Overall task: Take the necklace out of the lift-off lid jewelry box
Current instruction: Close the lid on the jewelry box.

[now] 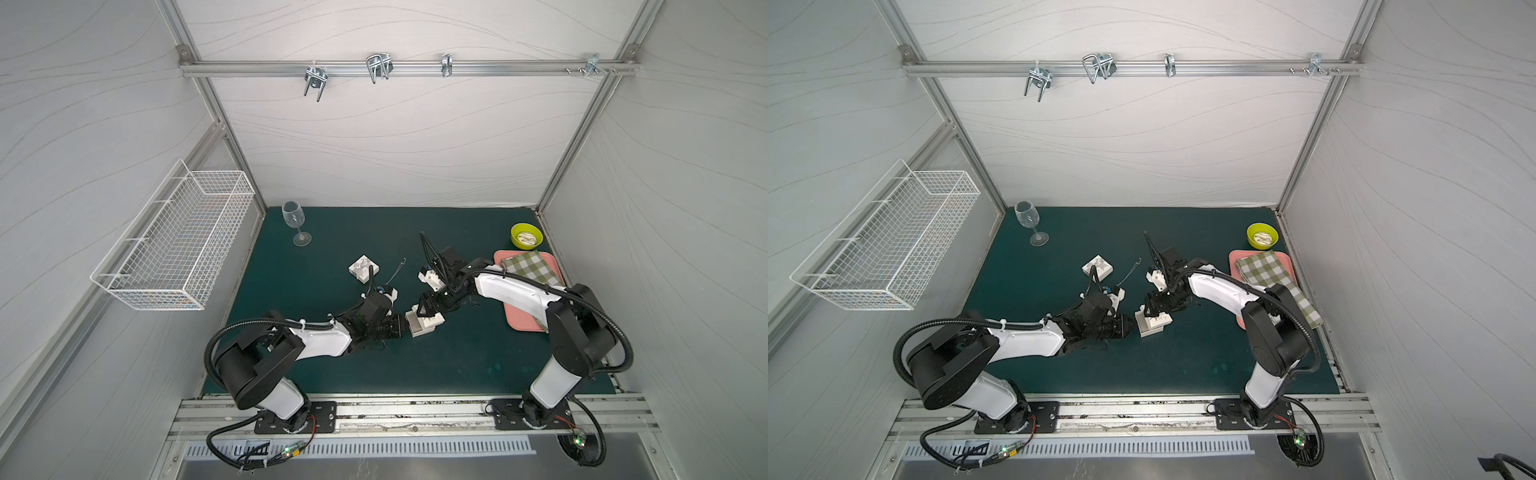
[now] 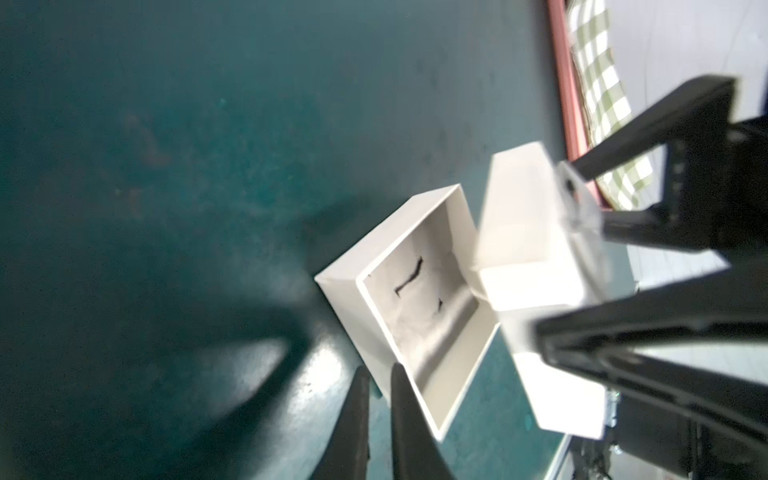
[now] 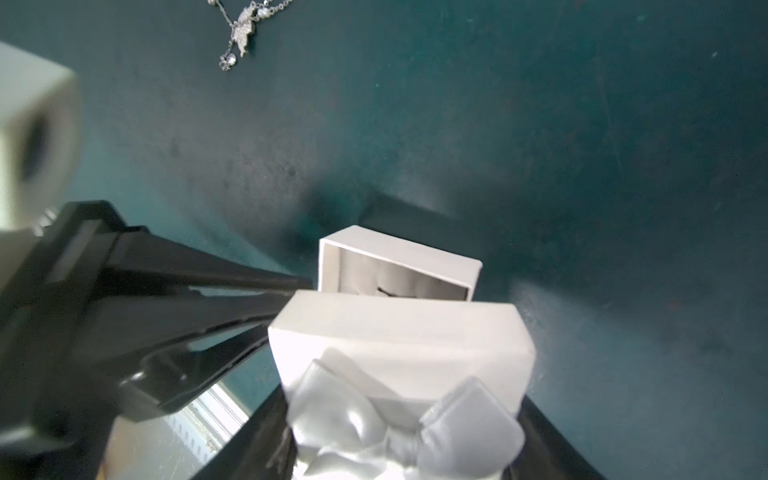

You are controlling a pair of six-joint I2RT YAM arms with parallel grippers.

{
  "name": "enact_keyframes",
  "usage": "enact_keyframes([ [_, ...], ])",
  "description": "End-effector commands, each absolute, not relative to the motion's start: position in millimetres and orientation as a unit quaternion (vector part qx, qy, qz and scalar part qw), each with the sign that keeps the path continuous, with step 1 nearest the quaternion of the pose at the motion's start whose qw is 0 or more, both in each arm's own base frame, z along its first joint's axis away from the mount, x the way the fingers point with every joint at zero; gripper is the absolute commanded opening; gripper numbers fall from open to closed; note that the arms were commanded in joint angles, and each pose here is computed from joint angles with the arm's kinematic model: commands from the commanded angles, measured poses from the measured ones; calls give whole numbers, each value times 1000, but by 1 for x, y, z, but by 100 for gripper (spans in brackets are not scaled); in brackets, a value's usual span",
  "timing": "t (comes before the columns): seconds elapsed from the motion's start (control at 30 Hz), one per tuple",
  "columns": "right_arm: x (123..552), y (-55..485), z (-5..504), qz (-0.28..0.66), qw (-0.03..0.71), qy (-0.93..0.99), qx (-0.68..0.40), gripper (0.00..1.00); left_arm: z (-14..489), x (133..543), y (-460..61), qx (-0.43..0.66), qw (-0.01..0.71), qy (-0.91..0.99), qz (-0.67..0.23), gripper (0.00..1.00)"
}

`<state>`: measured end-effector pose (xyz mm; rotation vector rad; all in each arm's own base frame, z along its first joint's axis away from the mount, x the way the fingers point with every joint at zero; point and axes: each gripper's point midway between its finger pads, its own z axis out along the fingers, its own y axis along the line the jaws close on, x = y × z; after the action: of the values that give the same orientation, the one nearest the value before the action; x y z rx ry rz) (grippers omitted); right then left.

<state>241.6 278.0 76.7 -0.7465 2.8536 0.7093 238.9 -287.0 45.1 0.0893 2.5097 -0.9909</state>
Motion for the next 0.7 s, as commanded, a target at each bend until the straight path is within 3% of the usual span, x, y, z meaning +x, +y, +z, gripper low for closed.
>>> enact_keyframes([
  [0.0,242,269,81,200,56,950,-235,69,56,245,-286,11,237,898,-370,26],
  [0.67,237,281,69,187,45,956,-221,70,46,242,-289,-13,224,891,-395,17],
])
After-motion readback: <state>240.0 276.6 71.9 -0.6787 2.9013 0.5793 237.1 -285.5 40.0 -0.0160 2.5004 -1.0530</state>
